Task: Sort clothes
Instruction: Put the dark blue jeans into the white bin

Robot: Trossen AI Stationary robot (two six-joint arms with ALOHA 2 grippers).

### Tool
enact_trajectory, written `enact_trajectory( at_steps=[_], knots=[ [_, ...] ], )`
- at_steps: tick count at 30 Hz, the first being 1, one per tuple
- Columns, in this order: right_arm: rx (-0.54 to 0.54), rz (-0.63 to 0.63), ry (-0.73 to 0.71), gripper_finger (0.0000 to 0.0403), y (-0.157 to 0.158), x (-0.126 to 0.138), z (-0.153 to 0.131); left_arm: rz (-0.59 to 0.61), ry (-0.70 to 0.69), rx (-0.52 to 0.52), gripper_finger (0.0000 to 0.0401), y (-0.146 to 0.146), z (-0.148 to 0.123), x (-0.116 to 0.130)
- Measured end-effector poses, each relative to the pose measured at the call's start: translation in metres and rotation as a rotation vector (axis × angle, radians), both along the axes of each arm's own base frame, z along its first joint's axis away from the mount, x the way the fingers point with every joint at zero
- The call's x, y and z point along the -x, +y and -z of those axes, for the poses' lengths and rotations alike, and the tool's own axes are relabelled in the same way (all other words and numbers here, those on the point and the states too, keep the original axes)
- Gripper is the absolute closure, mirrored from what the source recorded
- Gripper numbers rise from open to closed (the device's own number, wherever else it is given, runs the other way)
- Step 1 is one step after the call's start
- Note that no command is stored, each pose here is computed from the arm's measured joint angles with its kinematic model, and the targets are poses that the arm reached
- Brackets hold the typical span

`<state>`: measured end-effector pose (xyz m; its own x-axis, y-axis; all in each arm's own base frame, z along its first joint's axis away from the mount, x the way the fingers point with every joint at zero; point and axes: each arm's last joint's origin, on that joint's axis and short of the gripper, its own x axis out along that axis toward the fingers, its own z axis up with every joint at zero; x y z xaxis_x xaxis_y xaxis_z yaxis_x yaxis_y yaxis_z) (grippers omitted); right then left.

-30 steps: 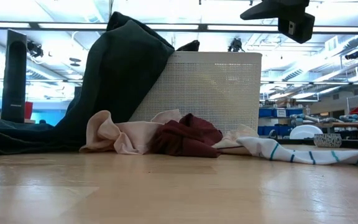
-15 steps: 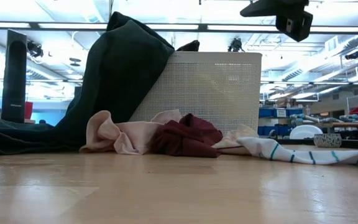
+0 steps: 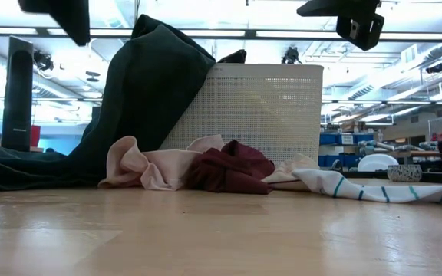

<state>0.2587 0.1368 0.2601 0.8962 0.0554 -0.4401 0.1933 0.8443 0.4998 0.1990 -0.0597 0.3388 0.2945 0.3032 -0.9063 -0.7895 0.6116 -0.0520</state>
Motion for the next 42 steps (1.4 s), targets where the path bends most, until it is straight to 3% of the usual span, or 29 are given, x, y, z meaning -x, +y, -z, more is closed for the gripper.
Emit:
enact_trajectory(
  at_steps=[8, 15, 21, 27, 38, 42],
  knots=[
    [-0.012, -0.014, 0.006, 0.0239, -0.001, 0.000, 0.000, 0.093, -0.179, 0.074, 0.0350, -0.030, 0.036, 0.009],
    [-0.050, 0.017, 0.009, 0.0239, -0.004, -0.002, 0.000, 0.159, -0.277, 0.061, 0.0352, -0.034, 0.032, 0.033],
    [-0.087, 0.062, 0.011, 0.0239, -0.011, -0.006, 0.000, 0.166, -0.265, 0.054, 0.0349, -0.027, 0.027, 0.046],
    [-0.132, 0.101, 0.012, 0.0239, -0.015, -0.008, 0.000, 0.289, -0.205, 0.060, 0.0322, -0.026, 0.026, 0.050],
    [-0.225, 0.162, 0.014, 0.0239, -0.019, -0.009, 0.000, 0.464, -0.151, 0.004, 0.0228, -0.027, 0.027, 0.051],
    [-0.245, 0.184, 0.010, 0.0239, -0.019, -0.009, 0.000, 0.418, -0.164, 0.002, 0.0218, -0.027, 0.027, 0.050]
  ],
)
